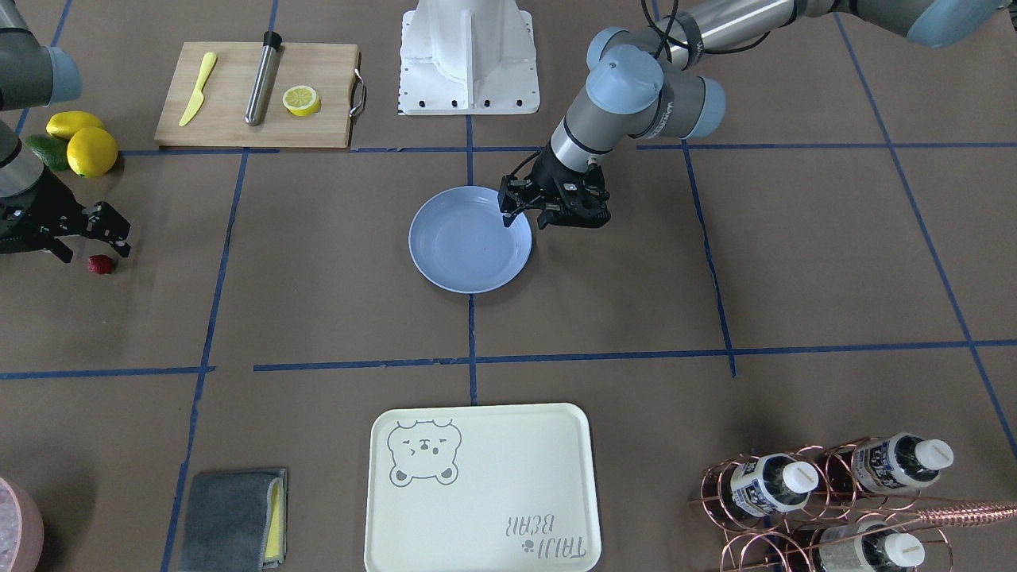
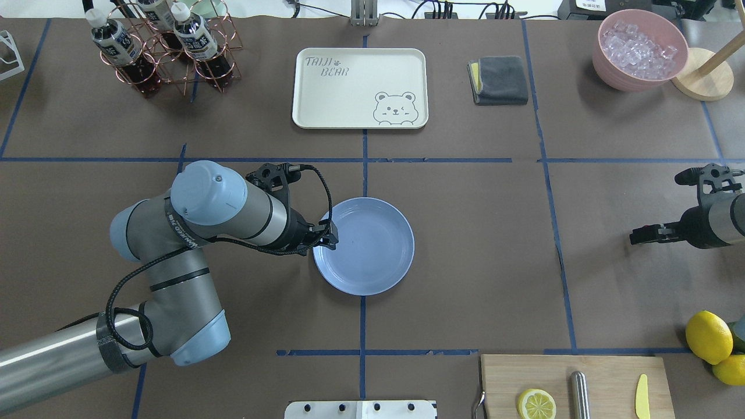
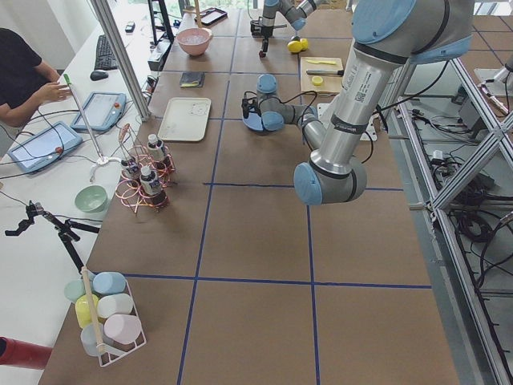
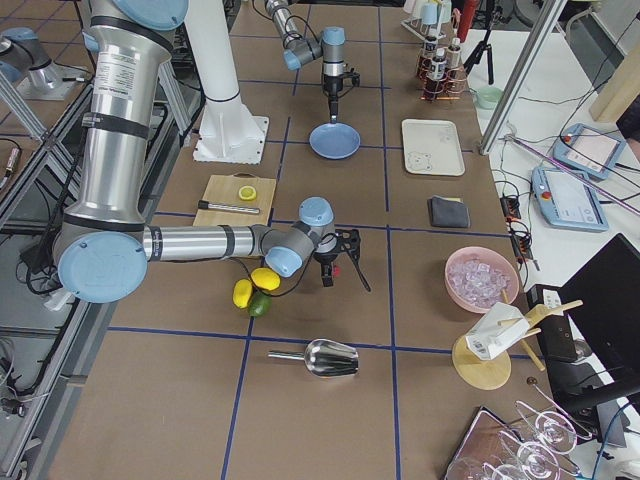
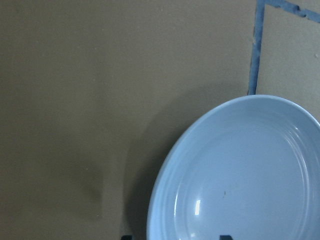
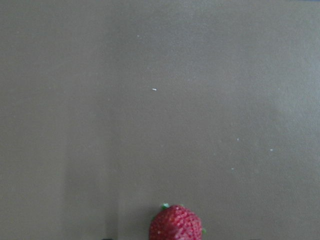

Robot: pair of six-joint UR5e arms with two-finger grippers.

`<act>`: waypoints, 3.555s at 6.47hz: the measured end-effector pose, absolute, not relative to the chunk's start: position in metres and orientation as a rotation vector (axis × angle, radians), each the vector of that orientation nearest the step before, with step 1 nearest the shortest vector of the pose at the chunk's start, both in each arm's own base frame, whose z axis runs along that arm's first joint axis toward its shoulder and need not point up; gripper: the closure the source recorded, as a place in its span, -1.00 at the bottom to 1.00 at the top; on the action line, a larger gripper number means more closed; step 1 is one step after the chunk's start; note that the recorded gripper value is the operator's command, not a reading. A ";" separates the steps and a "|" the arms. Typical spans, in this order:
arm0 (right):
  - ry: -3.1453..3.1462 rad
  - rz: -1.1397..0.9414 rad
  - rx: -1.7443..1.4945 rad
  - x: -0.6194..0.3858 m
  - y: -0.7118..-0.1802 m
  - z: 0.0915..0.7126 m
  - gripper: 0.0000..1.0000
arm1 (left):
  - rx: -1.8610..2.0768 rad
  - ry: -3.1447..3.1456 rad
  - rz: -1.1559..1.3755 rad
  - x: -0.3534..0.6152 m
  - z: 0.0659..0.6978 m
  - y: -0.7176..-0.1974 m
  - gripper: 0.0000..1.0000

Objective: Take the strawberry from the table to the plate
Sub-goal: 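Hold the plate with the left gripper while the right gripper grasps the red strawberry, then withdraw the left gripper while the right gripper carries the strawberry over the plate, then lower the strawberry onto the plate and open the right gripper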

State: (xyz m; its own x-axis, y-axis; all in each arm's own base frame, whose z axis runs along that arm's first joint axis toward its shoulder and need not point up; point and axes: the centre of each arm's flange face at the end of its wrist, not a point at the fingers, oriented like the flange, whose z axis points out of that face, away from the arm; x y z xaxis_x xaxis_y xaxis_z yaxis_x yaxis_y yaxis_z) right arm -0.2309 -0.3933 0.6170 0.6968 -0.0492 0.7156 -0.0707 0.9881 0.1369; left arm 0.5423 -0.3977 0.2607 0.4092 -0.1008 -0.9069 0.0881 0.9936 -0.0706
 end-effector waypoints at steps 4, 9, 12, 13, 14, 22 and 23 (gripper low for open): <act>-0.808 0.011 0.172 -0.236 -0.400 0.611 1.00 | -0.012 1.143 -0.120 0.542 0.261 -0.398 -0.34; -1.069 0.156 0.165 -0.297 -0.399 0.449 1.00 | 0.042 1.150 -0.151 0.492 0.270 -0.418 -0.27; -1.070 0.295 0.045 -0.465 -0.382 0.276 1.00 | 0.167 1.110 -0.078 0.404 0.310 -0.419 -0.31; -1.011 0.338 0.048 -0.518 -0.363 0.230 1.00 | 0.187 1.104 -0.081 0.380 0.316 -0.417 -0.31; -0.984 0.392 0.046 -0.554 -0.357 0.204 1.00 | 0.192 1.100 -0.086 0.369 0.320 -0.415 -0.99; -0.866 0.512 0.072 -0.640 -0.370 0.202 0.94 | 0.155 1.079 -0.125 0.375 0.333 -0.421 -1.00; -0.863 0.509 0.072 -0.640 -0.370 0.204 -0.19 | 0.155 1.076 -0.127 0.375 0.334 -0.421 -1.00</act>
State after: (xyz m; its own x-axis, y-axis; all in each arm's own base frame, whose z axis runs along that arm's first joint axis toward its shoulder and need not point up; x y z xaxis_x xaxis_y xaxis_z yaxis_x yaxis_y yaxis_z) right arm -0.6402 -0.3696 0.2036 0.5387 0.3991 0.7420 -0.4561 0.8786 -0.1415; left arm 0.3748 -0.4210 0.3344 0.4692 -0.0280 -0.8826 0.1784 0.9819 0.0637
